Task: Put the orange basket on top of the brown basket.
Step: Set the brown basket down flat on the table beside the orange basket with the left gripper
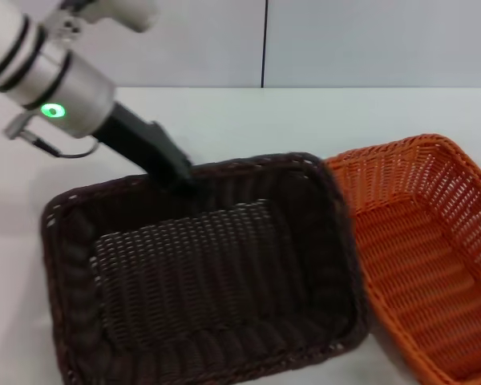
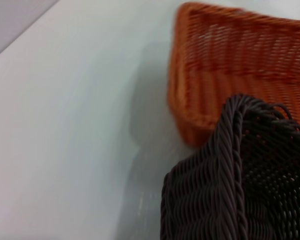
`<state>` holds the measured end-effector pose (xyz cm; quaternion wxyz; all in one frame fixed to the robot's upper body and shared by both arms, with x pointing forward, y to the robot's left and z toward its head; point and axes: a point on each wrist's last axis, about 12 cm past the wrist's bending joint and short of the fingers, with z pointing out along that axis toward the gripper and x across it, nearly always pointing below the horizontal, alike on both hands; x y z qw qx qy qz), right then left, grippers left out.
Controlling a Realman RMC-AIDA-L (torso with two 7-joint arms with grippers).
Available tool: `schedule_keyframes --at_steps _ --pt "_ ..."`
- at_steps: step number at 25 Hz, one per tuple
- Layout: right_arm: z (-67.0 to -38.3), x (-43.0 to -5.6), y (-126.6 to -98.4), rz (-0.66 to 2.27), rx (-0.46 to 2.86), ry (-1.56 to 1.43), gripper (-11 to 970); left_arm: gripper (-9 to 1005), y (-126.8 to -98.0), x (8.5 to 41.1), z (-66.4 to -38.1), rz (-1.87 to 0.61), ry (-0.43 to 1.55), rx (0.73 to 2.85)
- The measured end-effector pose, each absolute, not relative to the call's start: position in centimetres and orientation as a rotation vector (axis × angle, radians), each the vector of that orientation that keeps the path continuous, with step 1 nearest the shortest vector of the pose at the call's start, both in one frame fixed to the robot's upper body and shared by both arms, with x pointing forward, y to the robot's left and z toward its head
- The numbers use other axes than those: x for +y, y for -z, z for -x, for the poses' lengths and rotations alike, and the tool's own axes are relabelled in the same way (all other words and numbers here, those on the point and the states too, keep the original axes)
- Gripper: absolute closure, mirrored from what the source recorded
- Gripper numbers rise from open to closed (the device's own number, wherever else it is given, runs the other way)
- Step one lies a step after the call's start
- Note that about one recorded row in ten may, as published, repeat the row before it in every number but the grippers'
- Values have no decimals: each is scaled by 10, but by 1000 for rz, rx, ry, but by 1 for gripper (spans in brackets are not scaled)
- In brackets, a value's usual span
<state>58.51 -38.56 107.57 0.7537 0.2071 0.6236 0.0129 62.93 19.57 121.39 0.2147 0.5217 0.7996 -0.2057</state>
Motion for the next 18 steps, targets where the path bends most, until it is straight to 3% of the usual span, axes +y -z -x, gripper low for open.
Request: schedule_keyframes --at_steps 5,12,18 --pt "-583 -386 -1074 -455 1364 -27 386 801 -1208 170 -635 -1512 563 2151" --pt "-578 -389 -1070 -463 1373 -16 386 794 -1208 173 -640 -1408 531 2203" --pt "-579 -391 -1068 -472 1398 -10 386 651 -1209 183 -637 -1342 528 2182"
